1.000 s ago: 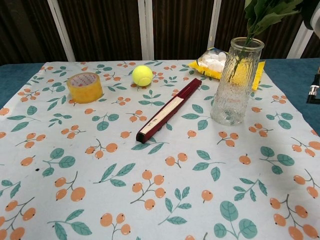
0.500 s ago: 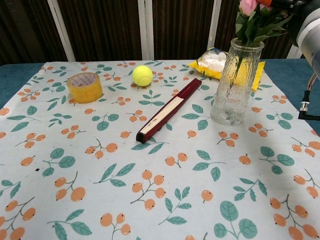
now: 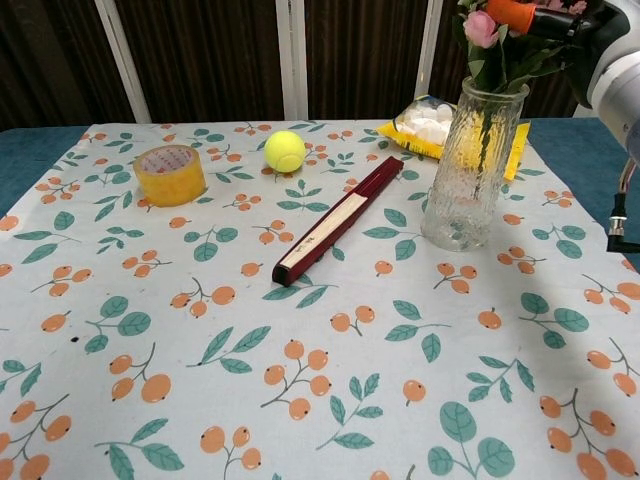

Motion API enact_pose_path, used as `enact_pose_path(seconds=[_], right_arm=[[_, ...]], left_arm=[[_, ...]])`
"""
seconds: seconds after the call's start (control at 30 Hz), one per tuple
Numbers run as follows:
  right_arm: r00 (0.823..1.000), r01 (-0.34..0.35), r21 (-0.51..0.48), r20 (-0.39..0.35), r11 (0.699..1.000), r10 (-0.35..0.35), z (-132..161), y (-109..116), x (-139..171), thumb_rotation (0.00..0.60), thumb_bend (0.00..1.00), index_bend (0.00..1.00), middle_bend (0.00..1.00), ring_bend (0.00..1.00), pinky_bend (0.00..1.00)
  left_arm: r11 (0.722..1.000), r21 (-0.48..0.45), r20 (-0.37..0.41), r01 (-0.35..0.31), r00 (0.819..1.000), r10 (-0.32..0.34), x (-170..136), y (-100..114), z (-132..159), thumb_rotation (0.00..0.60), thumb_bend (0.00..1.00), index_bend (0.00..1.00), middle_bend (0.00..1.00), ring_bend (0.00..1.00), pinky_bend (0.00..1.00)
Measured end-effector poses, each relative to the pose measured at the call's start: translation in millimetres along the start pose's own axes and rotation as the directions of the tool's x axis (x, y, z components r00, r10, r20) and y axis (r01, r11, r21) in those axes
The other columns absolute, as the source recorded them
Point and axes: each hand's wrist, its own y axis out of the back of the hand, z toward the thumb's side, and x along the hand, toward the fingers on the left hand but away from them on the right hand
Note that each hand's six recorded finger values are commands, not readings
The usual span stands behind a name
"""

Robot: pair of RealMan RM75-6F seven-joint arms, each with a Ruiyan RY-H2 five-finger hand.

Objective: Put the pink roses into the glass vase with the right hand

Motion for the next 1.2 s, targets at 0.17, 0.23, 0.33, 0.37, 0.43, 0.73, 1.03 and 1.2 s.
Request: enact_pose_path(seconds=[0.17,0.23,0.33,0.37,0.43,0.73,1.03,1.2], right_arm=[[0.999,-0.042,0.018,0.004,0.999,0.042,-1,-2,9,0.600,0.16,0.00,0.00,0.00,0.00],[0.998,-0.064,0.028,0.005,0.998,0.064,0,-2,13,0.600,0.16,0.00,0.00,0.00,0.00],[0.996,-0.091,0.042,0.003,0.995,0.091,1,-2,19,0.600,0.16,0.00,0.00,0.00,0.00],[0.995,-0.098,0.045,0.002,0.994,0.098,2,-2,21,0.600,0.16,0.00,0.00,0.00,0.00],[0.994,-0.109,0.053,-0.003,0.993,0.109,4,0,26,0.600,0.16,0.00,0.00,0.00,0.00],[0.990,-0.138,0.180,0.005,0.974,0.140,10,25,44,0.600,0.16,0.00,0.00,0.00,0.00],[0.981,-0.191,0.481,0.078,0.855,0.175,5,81,72,0.600,0.16,0.00,0.00,0.00,0.00],[0.977,-0.212,0.661,0.123,0.720,0.175,10,125,95,0.600,0.16,0.00,0.00,0.00,0.00]], left_arm=[[1.000,-0.001,0.002,-0.001,1.000,0.001,0,0,0,0.600,0.00,0.00,0.00,0.00,0.00],[1.000,-0.001,0.003,-0.001,1.000,0.001,0,0,0,0.600,0.00,0.00,0.00,0.00,0.00],[1.000,-0.002,0.005,-0.003,1.000,0.003,0,1,1,0.600,0.00,0.00,0.00,0.00,0.00],[1.000,-0.002,0.006,-0.003,1.000,0.003,-1,1,1,0.600,0.00,0.00,0.00,0.00,0.00],[1.000,-0.003,0.006,-0.004,1.000,0.004,-1,1,1,0.600,0.00,0.00,0.00,0.00,0.00],[1.000,-0.001,0.010,-0.010,1.000,0.010,-2,2,1,0.600,0.00,0.00,0.00,0.00,0.00],[1.000,0.011,0.013,-0.023,1.000,0.023,-3,3,0,0.600,0.00,0.00,0.00,0.00,0.00],[0.999,0.026,0.010,-0.029,1.000,0.029,-3,3,0,0.600,0.00,0.00,0.00,0.00,0.00]])
